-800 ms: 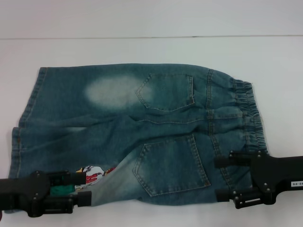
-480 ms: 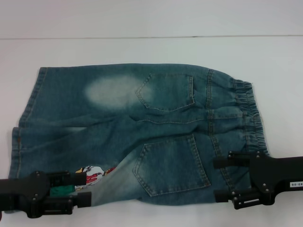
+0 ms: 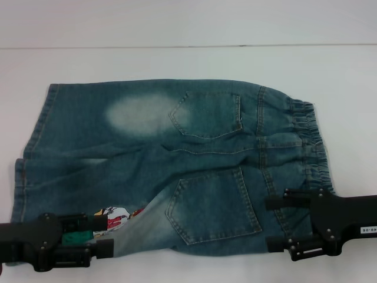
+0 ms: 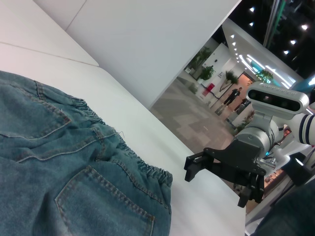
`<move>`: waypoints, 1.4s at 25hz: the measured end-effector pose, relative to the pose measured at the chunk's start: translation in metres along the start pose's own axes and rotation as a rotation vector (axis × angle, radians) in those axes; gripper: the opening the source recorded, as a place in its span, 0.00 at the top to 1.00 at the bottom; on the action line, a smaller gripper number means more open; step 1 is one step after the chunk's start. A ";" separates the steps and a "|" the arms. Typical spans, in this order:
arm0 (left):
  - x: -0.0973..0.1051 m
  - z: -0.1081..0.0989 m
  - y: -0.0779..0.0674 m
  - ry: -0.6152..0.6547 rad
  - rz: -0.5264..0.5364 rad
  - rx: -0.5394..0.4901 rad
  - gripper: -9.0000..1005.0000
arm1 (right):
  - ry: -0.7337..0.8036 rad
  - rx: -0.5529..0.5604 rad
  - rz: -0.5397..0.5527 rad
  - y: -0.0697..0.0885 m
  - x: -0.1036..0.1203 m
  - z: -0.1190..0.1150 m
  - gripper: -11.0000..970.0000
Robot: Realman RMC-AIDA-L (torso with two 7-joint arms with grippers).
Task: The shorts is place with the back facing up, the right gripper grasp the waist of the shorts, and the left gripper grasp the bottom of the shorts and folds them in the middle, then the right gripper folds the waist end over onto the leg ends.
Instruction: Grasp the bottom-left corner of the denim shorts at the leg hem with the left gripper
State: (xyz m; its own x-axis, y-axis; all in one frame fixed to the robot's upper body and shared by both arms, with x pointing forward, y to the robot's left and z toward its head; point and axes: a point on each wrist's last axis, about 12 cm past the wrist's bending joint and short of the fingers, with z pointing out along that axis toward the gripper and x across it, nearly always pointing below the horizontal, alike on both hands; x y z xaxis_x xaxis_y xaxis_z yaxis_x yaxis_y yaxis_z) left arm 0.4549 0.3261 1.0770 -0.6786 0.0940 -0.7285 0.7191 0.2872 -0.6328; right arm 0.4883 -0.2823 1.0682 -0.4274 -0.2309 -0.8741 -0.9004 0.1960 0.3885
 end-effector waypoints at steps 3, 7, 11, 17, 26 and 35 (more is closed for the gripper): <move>0.000 0.000 0.000 0.000 -0.007 0.000 0.21 | 0.000 0.000 0.000 0.000 0.000 0.000 0.05; -0.010 -0.004 0.001 0.014 -0.069 -0.004 0.21 | -0.004 -0.001 -0.008 -0.001 -0.003 0.000 0.05; -0.023 -0.017 0.002 0.042 -0.165 -0.057 0.21 | -0.008 -0.002 -0.012 -0.001 -0.004 0.000 0.05; -0.037 -0.038 0.004 0.046 -0.347 -0.165 0.21 | -0.019 0.016 -0.008 -0.003 -0.004 -0.001 0.05; -0.036 -0.076 0.002 0.025 -0.631 -0.335 0.21 | -0.013 0.055 -0.024 -0.008 -0.006 -0.007 0.05; -0.022 -0.088 0.007 0.062 -0.785 -0.464 0.21 | -0.008 0.069 -0.058 -0.016 -0.019 -0.009 0.06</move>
State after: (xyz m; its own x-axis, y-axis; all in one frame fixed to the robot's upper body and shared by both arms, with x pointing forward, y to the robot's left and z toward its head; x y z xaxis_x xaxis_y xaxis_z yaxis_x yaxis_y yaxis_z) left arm 0.4617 0.4096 1.1117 -0.9638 -0.2431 -0.1093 -0.0758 0.6432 -0.7620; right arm 0.5099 -0.2893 1.0811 -0.3737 -0.2366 -0.8969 -0.9158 0.2473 0.3163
